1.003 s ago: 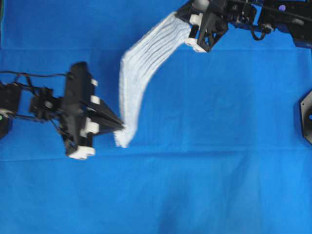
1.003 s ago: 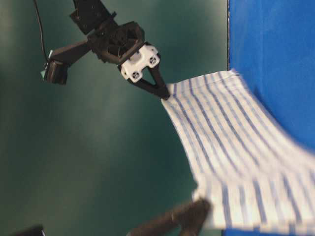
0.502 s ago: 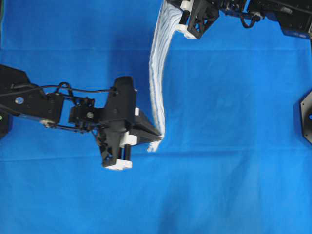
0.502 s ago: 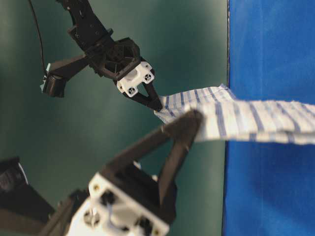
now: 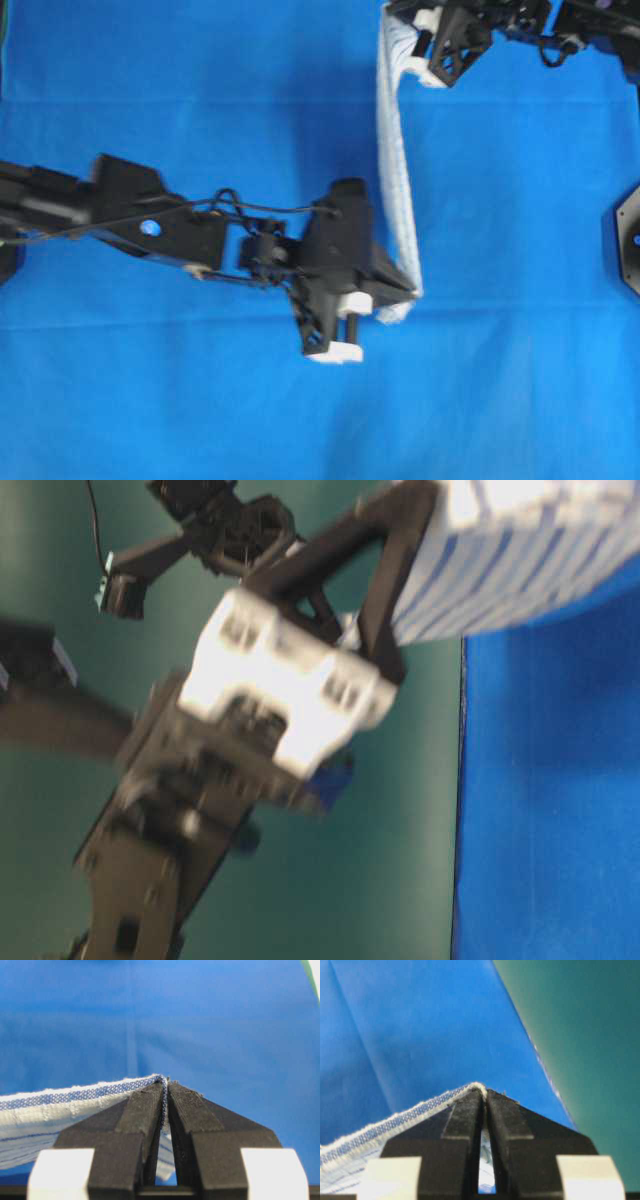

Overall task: Fold the blue towel.
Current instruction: 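Lift the folded strip and rotate it vertical, left gripper swinging down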

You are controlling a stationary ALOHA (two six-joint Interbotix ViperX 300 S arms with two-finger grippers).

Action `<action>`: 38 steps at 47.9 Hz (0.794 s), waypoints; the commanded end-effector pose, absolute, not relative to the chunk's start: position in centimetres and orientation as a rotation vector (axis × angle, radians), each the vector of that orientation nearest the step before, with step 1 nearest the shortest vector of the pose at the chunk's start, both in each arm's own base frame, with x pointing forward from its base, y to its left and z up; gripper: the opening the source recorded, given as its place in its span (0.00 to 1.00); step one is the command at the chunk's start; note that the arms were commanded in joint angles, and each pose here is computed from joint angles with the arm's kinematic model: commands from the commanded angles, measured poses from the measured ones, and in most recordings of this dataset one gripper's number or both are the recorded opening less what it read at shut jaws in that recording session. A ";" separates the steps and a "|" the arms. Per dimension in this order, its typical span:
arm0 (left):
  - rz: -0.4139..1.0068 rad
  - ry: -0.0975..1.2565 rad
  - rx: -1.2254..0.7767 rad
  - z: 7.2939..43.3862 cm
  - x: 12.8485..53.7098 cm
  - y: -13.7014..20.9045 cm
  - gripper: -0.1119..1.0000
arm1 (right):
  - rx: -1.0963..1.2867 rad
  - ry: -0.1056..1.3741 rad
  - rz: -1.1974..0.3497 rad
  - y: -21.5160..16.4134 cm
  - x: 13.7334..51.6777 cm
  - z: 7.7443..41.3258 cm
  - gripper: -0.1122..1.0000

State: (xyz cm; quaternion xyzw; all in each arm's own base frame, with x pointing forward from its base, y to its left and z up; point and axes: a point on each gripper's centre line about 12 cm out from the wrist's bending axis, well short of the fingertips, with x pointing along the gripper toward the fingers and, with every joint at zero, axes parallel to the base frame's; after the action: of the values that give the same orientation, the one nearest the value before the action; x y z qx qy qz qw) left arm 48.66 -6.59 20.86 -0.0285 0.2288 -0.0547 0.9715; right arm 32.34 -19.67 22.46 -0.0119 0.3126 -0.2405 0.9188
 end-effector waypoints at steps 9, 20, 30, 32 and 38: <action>-0.120 0.406 -0.052 22.0 50.3 -7.0 0.12 | -0.029 0.619 -0.501 -19.8 32.4 23.3 0.14; -0.110 0.474 -0.076 20.0 47.2 -6.7 0.12 | -0.026 0.634 -0.474 -20.5 35.1 21.5 0.14; -0.111 0.525 -0.117 18.2 43.7 -7.0 0.12 | -0.034 0.641 -0.444 -20.9 38.4 20.6 0.14; -0.112 0.537 -0.123 17.9 43.2 -7.1 0.12 | -0.035 0.640 -0.440 -20.9 38.9 20.6 0.14; -0.114 0.558 -0.134 17.4 42.2 -7.3 0.12 | -0.040 0.632 -0.435 -21.1 39.7 20.5 0.14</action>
State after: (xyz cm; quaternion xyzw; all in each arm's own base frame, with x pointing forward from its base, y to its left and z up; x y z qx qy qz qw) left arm 42.38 -6.92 15.72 -0.0628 0.2965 -0.0495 0.9517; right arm 39.06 -20.72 18.86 -0.0145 0.3325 -0.2082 0.9197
